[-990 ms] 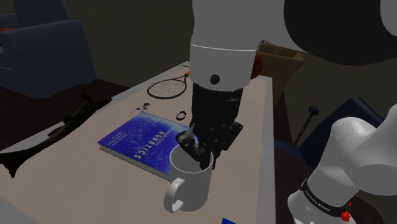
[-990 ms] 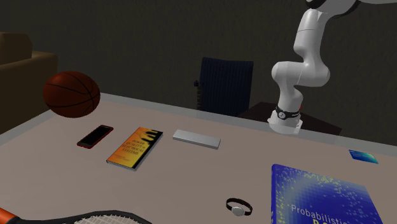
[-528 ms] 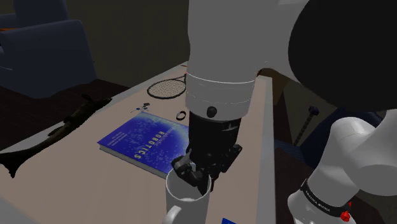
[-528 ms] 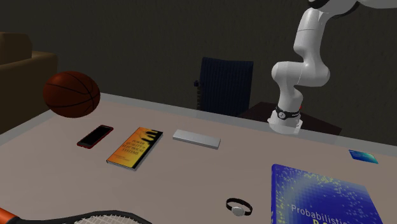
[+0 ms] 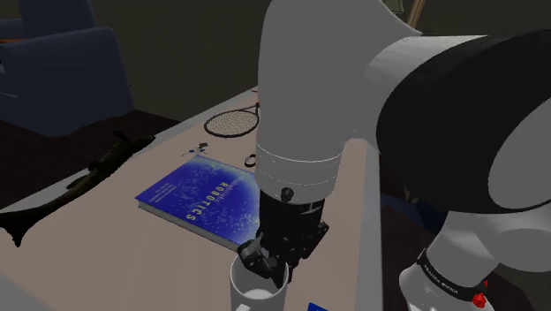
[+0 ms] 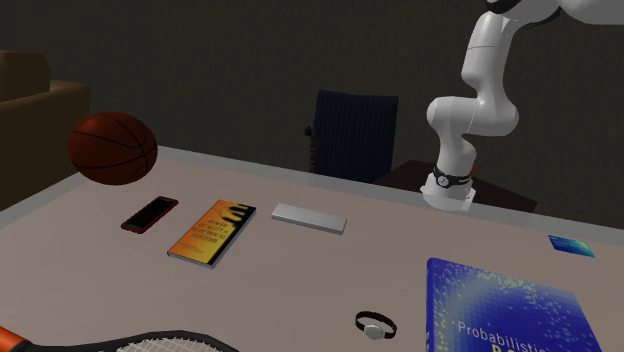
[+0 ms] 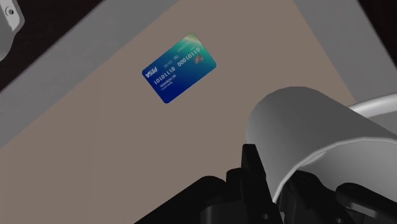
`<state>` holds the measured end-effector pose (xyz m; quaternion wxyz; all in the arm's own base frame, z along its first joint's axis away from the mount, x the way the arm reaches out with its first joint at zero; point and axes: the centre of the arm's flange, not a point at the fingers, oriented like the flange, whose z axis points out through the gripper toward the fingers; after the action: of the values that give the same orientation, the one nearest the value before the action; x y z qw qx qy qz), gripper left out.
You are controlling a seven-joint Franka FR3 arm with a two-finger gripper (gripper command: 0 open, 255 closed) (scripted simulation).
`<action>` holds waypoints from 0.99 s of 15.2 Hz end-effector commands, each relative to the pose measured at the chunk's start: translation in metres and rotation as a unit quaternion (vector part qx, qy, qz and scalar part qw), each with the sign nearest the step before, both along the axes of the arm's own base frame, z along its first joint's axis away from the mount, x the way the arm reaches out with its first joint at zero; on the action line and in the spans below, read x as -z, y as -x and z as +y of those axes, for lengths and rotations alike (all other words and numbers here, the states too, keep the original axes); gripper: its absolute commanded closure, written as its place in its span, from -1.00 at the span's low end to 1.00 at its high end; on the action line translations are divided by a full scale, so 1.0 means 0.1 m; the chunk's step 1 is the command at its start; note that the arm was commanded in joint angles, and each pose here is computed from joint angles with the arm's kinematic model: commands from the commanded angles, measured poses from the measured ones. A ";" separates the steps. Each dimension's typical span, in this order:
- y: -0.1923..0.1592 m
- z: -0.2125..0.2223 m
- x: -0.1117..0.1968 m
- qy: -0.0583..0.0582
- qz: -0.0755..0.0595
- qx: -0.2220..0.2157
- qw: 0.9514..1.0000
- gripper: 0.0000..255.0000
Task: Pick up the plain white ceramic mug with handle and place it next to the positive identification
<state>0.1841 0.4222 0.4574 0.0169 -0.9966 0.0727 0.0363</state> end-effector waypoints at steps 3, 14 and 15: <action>0.00 -0.01 0.22 0.000 0.000 0.000 1.000 1.00; 0.00 -0.01 0.80 0.000 0.000 0.000 1.000 1.00; 0.00 -0.01 0.86 0.000 0.000 0.000 1.000 1.00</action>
<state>0.1841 0.4209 0.3770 0.0167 -0.9965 0.0728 0.0363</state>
